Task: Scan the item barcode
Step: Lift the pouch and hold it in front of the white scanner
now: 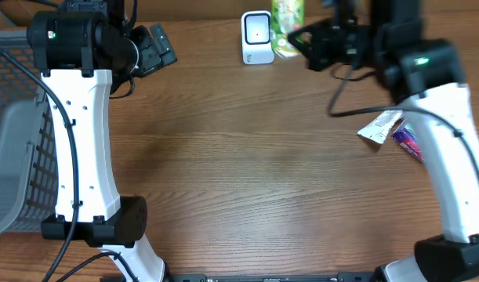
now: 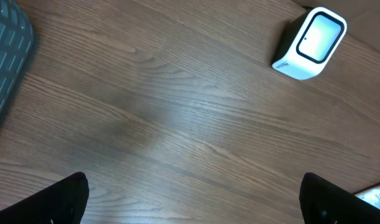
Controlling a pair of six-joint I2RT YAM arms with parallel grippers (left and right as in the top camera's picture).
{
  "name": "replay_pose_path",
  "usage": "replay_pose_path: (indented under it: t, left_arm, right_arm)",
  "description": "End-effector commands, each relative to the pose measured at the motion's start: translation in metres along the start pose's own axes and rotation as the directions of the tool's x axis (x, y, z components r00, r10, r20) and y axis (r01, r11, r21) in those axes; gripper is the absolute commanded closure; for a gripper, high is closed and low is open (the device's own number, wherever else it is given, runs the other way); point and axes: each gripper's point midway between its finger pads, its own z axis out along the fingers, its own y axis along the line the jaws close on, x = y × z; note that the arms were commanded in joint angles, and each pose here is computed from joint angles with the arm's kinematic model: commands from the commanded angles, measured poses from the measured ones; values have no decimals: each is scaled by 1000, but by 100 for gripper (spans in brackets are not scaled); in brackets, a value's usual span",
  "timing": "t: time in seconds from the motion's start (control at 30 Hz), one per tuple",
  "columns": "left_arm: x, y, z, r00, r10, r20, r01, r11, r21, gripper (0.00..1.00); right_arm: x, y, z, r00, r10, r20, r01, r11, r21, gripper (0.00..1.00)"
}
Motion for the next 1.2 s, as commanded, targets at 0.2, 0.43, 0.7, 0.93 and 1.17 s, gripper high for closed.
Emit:
replay_pose_path:
  t: [0.2,0.43,0.7,0.93,1.17]
  left_arm:
    - [1,0,2,1000,11,-6,-11,1000,1,1]
    - [1,0,2,1000,11,-6,-11,1000,1,0]
    - [1,0,2,1000,11,-6,-11,1000,1,0]
    - [1,0,2,1000,11,-6,-11,1000,1,0]
    - [1,0,2,1000,11,-6,-11,1000,1,0]
  right_arm:
    - [-17,-73,76,952,-306,-28,256,739,624,96]
    - [4,-96,150,854,-492,-169,481,623,617,96]
    - [19,-100,189,845,-515,-141,489,640,592,96]
    - [6,-99,194,846,-529,-67,450,643,619,96]
    - [10,-102,193,872,-487,-53,407,660,631,96]
